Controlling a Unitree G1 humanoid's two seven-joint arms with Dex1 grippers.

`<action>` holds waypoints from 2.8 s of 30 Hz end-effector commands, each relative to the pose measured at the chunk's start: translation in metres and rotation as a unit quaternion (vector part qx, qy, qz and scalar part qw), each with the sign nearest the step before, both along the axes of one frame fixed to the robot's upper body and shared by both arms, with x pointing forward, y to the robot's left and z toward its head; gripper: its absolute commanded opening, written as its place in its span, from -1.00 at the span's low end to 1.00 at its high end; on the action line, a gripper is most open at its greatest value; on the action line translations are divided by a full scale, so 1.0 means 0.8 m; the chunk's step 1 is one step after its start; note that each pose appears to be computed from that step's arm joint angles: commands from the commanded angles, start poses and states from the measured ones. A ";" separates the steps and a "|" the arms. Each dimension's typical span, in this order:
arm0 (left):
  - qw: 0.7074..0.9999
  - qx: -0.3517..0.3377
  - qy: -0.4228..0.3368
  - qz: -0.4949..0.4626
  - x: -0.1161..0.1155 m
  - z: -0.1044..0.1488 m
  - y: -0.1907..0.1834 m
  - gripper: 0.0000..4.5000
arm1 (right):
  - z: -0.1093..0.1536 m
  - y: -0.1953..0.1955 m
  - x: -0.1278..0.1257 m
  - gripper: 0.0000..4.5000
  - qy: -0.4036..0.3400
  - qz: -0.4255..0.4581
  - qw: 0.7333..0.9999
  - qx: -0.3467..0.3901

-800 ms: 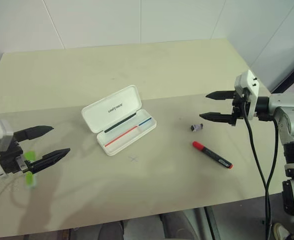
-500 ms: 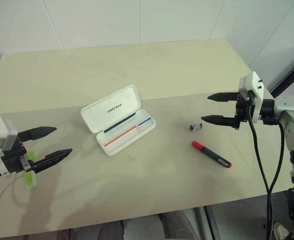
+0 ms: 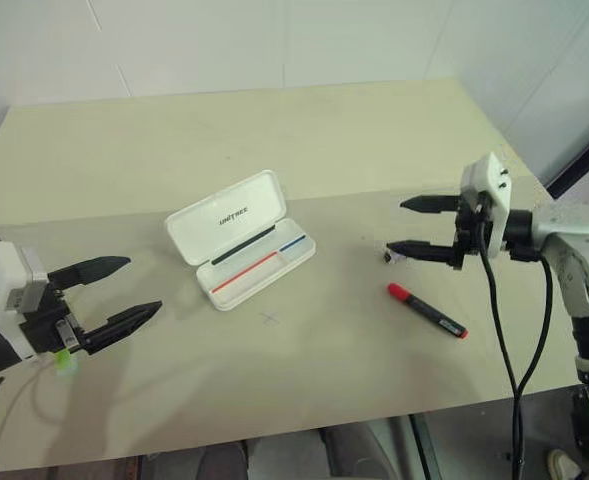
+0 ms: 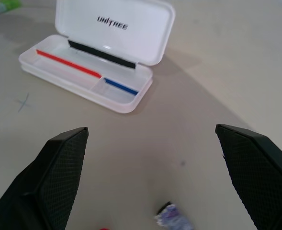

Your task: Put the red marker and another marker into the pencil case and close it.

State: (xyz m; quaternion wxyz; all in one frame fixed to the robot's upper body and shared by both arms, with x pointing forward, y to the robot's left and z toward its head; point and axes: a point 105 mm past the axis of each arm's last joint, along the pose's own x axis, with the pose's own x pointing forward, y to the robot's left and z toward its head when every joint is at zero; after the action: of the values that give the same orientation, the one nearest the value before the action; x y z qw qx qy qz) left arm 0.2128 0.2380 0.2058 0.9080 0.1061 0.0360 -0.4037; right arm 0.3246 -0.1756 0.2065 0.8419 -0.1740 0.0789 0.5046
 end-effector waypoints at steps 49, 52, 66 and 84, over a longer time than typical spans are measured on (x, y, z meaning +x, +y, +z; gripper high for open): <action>0.989 0.033 -0.017 -0.147 0.071 -0.080 -0.118 0.99 | 0.041 -0.001 -0.038 1.00 0.038 -0.192 0.979 -0.064; 0.990 0.045 0.006 -0.134 0.077 -0.091 -0.117 0.99 | 0.044 -0.003 -0.038 1.00 0.034 -0.197 0.978 -0.065; 0.988 0.092 0.069 -0.105 0.098 -0.120 -0.119 0.99 | 0.034 0.018 -0.085 1.00 0.037 -0.078 0.996 0.003; 0.975 0.147 0.159 -0.053 0.112 -0.147 -0.109 0.11 | 0.026 0.008 -0.073 1.00 0.015 -0.110 0.994 -0.014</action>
State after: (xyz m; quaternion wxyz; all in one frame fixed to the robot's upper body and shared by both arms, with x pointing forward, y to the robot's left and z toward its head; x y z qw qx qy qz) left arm 0.3049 0.1361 0.1130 0.8443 0.1759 0.1693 -0.4770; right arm 0.2667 -0.1671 0.2188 0.8855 -0.1508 0.1341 0.4186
